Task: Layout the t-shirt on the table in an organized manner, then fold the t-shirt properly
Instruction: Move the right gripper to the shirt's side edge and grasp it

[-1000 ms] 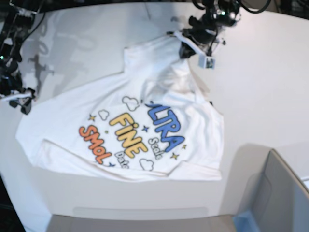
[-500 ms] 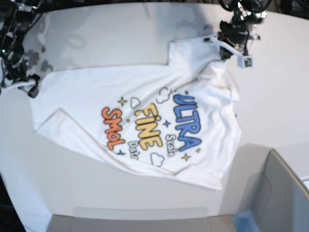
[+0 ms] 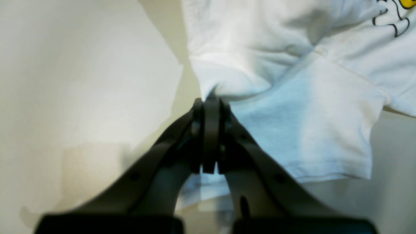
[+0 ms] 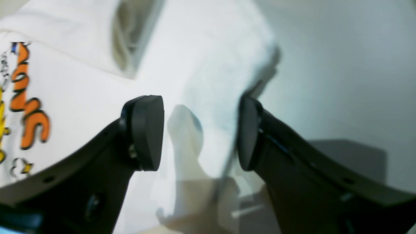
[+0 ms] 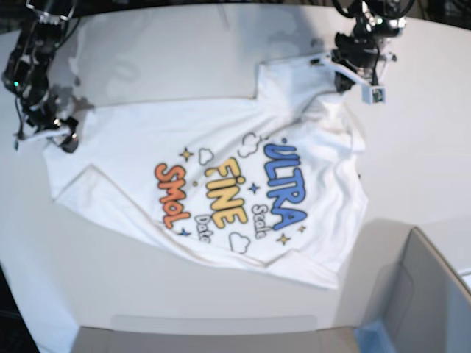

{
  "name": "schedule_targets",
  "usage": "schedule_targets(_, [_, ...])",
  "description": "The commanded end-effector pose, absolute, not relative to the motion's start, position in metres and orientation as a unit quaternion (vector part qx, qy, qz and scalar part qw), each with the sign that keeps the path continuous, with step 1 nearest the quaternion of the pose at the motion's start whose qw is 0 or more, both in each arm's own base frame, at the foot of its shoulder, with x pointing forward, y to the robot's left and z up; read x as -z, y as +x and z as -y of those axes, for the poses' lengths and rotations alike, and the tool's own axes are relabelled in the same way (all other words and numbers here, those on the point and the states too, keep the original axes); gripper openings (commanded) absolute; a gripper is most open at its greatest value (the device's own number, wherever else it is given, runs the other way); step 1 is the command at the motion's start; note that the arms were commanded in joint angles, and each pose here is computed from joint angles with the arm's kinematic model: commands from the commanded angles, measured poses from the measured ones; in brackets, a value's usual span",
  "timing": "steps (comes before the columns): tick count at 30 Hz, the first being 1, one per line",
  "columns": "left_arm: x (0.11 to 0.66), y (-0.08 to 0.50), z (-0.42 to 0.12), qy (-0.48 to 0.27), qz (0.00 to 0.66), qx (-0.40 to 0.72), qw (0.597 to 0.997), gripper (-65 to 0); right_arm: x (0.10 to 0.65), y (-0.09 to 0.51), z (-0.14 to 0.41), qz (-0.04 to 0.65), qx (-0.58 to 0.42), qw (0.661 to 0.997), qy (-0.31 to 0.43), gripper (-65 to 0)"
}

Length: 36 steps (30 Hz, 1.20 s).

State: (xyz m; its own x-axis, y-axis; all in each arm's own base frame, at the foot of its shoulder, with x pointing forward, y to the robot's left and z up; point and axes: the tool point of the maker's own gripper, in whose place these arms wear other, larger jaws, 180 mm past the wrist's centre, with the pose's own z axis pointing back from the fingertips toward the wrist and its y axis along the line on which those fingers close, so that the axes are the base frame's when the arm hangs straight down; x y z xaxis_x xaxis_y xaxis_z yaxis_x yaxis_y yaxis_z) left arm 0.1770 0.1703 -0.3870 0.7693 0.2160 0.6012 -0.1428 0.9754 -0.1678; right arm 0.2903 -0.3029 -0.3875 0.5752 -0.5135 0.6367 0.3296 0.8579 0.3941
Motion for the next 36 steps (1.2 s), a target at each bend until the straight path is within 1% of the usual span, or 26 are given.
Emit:
schedule_targets(1, [0.38, 0.182, -0.165, -0.064, 0.34, -0.089, 0.934, -65.0, 0.392, 0.289, 0.302, 0.377, 0.235, 0.888, 0.116, -30.7])
schedule_targets(5, [0.381, 0.181, -0.157, -0.072, 0.337, -0.083, 0.935, -65.0, 0.398, 0.293, 0.289, 0.369, 0.225, 0.893, 0.128, -30.9])
schedule_targets(7, [0.382, 0.181, -0.153, -0.077, 0.336, -0.08, 0.935, -65.0, 0.387, 0.301, 0.277, 0.38, 0.2, 0.893, 0.133, -33.6])
schedule_targets(9, [0.382, 0.181, -0.151, -0.078, 0.335, -0.078, 0.936, -65.0, 0.368, 0.309, 0.269, 0.403, 0.177, 0.888, 0.134, -40.3])
schedule_targets(14, [0.382, 0.181, -0.151, -0.079, 0.336, -0.078, 0.935, -65.0, 0.329, 0.332, 0.263, 0.452, 0.15, 0.87, 0.132, -60.8])
schedule_targets(16, [0.382, 0.181, -0.151, -0.079, 0.336, -0.078, 0.935, -65.0, 0.321, 0.341, 0.267, 0.462, 0.142, 0.868, 0.115, -64.7])
schedule_targets(19, [0.382, 0.181, -0.151, -0.079, 0.336, -0.078, 0.935, -65.0, 0.314, 0.36, 0.261, 0.47, 0.104, 0.873, 0.077, -64.1])
schedule_targets(22, [0.382, 0.181, -0.151, -0.079, 0.336, -0.078, 0.935, -65.0, 0.322, 0.381, 0.249, 0.453, 0.05, 0.889, 0.032, -63.1])
schedule_targets(28, [0.382, 0.181, -0.151, -0.08, 0.336, -0.078, 0.935, -65.0, 0.362, 0.419, 0.244, 0.38, -0.016, 0.924, -0.035, -62.9])
schedule_targets(31, [0.382, 0.181, -0.151, -0.08, 0.336, -0.078, 0.935, -65.0, 0.358, 0.425, 0.229, 0.379, -0.079, 0.919, -0.076, -62.9])
schedule_targets(36, [0.382, 0.181, -0.151, -0.08, 0.335, -0.078, 0.936, -65.0, 0.336, 0.421, 0.215, 0.401, -0.169, 0.885, -0.167, -62.8])
